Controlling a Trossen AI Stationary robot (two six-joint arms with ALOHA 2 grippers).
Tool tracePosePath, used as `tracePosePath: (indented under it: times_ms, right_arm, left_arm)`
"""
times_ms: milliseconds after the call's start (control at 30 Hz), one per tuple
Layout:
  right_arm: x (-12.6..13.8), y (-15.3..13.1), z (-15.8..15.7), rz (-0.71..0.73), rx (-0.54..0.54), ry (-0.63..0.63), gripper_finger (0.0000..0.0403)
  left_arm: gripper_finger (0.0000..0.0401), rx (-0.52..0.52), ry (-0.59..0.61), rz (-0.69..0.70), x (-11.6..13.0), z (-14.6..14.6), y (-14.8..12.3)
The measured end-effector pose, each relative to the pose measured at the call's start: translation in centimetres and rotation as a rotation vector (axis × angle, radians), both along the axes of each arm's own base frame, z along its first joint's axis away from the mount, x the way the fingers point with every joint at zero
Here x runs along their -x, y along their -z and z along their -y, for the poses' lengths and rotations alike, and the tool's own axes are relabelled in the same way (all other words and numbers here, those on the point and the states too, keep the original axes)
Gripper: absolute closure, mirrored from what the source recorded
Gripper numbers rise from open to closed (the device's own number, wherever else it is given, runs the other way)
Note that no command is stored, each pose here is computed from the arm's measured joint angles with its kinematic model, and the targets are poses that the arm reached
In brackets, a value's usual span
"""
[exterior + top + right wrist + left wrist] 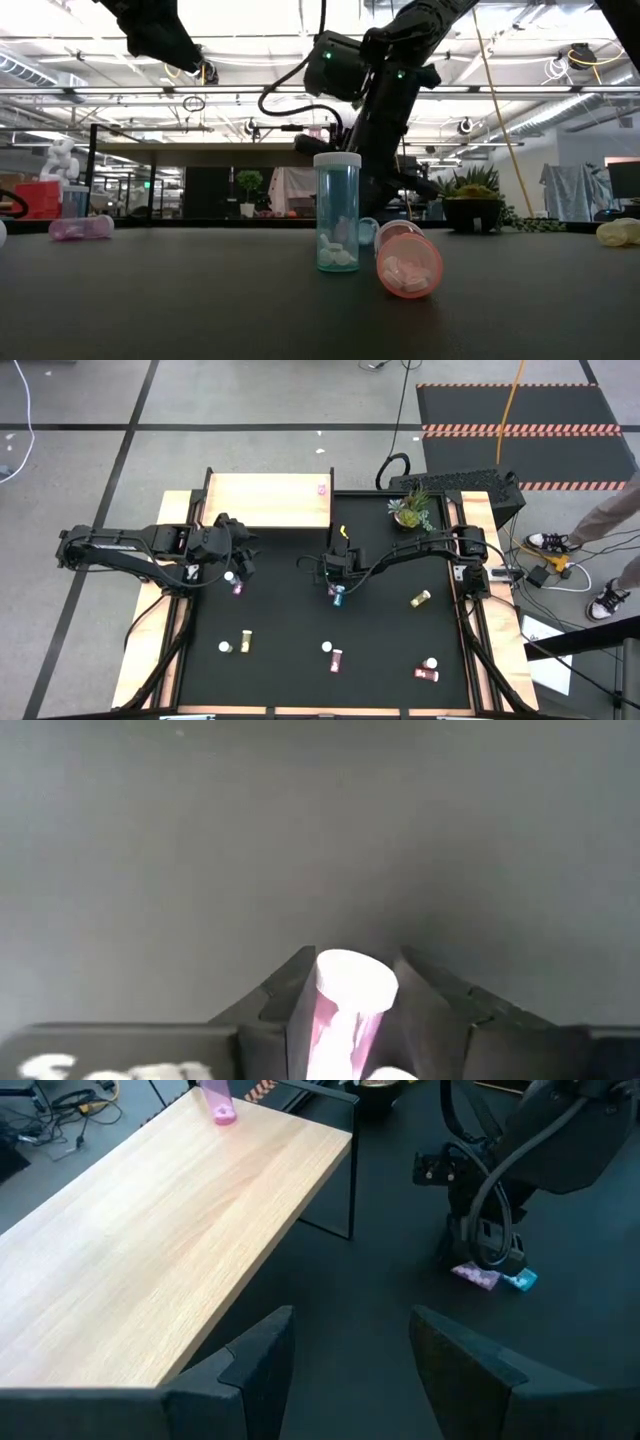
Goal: Pick and place medicine bottles onto shelf by color
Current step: Put the right pink pill bottle on the shelf aligned with the other pink pill bottle
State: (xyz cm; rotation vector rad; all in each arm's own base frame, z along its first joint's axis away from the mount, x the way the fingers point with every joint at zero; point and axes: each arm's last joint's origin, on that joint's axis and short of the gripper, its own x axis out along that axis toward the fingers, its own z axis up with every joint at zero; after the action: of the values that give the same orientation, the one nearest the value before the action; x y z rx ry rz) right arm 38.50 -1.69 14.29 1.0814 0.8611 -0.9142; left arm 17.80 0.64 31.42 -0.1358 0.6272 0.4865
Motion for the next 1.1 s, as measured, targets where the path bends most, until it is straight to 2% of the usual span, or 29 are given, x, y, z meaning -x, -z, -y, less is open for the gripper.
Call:
tracePosePath:
  times_ms: [267, 467, 733, 900, 1100]
  right_arm:
    - [0.3, -2.8, -2.0, 0.059, 0.167, -0.106, 0.0285]
    - [1.2, -6.2, -4.0, 0.112, 0.336, -0.213, 0.0285]
    - [3.4, -12.1, -5.2, 0.207, 0.578, -0.319, 0.0283]
    - [5.4, -15.0, -5.4, 0.357, 0.697, -0.361, 0.0283]
    - [9.1, -16.0, -5.3, 0.614, 0.825, -0.461, 0.0283]
  left_arm:
    - [0.0201, -0.008, -0.003, 0.010, -0.1, 0.0, -0.1]
    - [0.0201, 0.011, 0.003, 0.031, -0.2, 0.0, -0.2]
    - [0.0201, 0.062, 0.079, 0.237, -1.3, 0.3, -1.8]
    - [0.0201, 0.066, 0.136, 0.345, -2.6, 0.5, -2.5]
    - [0.0201, 0.114, 0.235, 0.441, -4.9, 0.9, -2.6]
